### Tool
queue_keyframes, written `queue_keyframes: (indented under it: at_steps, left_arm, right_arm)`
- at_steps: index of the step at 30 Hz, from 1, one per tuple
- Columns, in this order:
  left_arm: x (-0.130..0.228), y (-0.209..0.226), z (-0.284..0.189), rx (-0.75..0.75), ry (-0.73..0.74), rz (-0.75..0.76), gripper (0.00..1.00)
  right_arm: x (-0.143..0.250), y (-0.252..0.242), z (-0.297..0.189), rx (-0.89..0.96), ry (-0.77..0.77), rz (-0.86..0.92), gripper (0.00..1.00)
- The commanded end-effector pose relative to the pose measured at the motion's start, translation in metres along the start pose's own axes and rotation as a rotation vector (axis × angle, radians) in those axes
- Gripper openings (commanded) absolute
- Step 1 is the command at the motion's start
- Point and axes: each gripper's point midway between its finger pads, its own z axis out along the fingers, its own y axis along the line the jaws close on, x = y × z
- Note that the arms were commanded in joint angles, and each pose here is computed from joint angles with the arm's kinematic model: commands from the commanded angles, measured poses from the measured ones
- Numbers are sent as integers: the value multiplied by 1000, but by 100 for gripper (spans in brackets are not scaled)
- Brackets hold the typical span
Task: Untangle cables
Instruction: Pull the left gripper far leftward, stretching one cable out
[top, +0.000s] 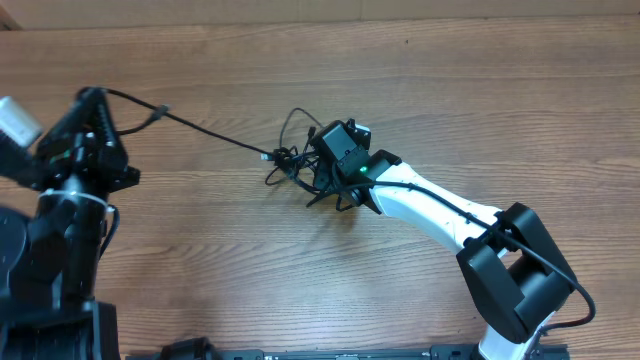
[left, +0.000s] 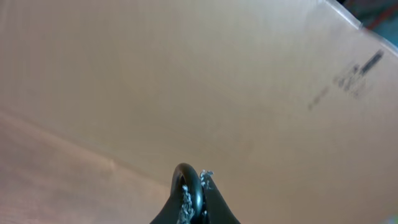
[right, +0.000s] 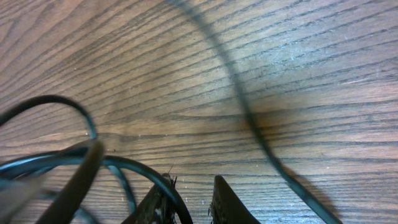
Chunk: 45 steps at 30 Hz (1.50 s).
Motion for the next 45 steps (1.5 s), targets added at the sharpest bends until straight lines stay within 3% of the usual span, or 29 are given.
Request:
queue_keyframes:
  at_steps: [1, 13, 25, 34, 40, 45]
  left_arm:
    - [-34, 5, -9, -61, -146, -4, 4]
    - [-72, -16, -23, -11, -286, -9, 4]
    - [-75, 5, -29, -143, -303, 32, 4]
    - [-75, 28, -34, -279, -315, 81, 4]
    - [-65, 45, -32, -365, -274, 113, 4]
    - [-45, 62, -23, -422, -186, 101, 4]
  right_arm:
    - [-10, -6, -5, 26, -45, 8, 18]
    - [-43, -64, -9, 231, -147, 60, 17]
    - [-83, -199, -23, 467, -90, 328, 19]
    - [-92, -283, -34, 558, -78, 530, 27]
    - [-89, -292, -32, 489, -5, 552, 29]
    - [-86, -284, -29, 446, 27, 539, 39]
